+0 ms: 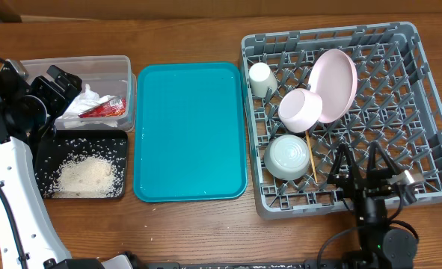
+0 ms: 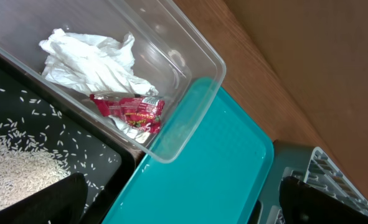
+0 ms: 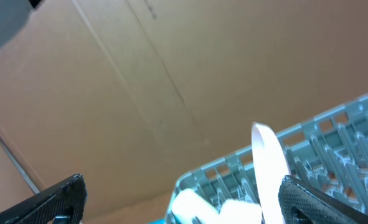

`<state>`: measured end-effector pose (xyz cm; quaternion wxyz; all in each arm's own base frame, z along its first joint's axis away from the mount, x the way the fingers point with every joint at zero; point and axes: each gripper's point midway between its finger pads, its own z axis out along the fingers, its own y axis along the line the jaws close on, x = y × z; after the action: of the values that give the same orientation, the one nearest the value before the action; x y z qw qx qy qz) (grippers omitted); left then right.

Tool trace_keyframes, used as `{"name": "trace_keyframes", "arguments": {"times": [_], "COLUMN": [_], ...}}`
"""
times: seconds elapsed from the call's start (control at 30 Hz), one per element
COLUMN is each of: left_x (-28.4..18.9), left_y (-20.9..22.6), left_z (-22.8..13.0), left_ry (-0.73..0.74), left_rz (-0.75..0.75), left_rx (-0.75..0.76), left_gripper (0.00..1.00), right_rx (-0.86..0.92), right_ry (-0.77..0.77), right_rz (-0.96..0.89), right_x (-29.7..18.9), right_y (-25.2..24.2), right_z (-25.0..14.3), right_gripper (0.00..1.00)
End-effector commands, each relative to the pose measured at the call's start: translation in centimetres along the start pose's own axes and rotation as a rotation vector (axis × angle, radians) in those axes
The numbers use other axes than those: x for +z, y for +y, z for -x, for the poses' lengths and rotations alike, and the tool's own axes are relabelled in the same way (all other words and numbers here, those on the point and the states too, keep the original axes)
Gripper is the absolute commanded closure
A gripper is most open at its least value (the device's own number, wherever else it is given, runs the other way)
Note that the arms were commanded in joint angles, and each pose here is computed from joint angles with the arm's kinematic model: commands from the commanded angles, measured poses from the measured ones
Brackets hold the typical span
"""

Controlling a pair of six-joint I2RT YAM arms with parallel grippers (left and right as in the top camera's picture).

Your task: Sort waste into correct bins and load items into the dishwasher

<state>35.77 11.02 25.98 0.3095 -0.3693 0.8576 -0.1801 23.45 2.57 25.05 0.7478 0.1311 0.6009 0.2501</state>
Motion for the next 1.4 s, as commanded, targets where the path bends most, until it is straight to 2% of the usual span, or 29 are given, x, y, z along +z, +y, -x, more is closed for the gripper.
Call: {"name": "trace_keyframes", "arguments": {"times": [0.0, 0.17, 0.27, 1.37], "left_x": [-0.4, -0.4, -0.4, -0.5], "left_y": [-0.7, -0.7, -0.7, -1.1], "left_z": [0.4, 0.4, 0.4, 0.2], "left_ry": [-0.016, -0.016, -0.016, -0.015], "left_rz": [-0.012, -0.012, -0.013, -0.019], "left_rx": [0.005, 0.005, 0.005, 0.016], "left_gripper": [0.0, 0.0, 0.0, 0.0], "right_rx": [-0.001, -0.083, -0.081, -0.08], "right_ry": [0.027, 0.127, 0.248, 0.248], "right_rz": [-0.02, -0.051, -0.124, -0.121], "right_x": [-0.1, -0.3, -1.0, -0.9], "right_y": [-1.3, -2.3, -4.1, -4.1], "right_z": [-2.0, -4.3, -7.2, -7.1], "right_gripper": [0.0, 0.0, 0.0, 0.0]}}
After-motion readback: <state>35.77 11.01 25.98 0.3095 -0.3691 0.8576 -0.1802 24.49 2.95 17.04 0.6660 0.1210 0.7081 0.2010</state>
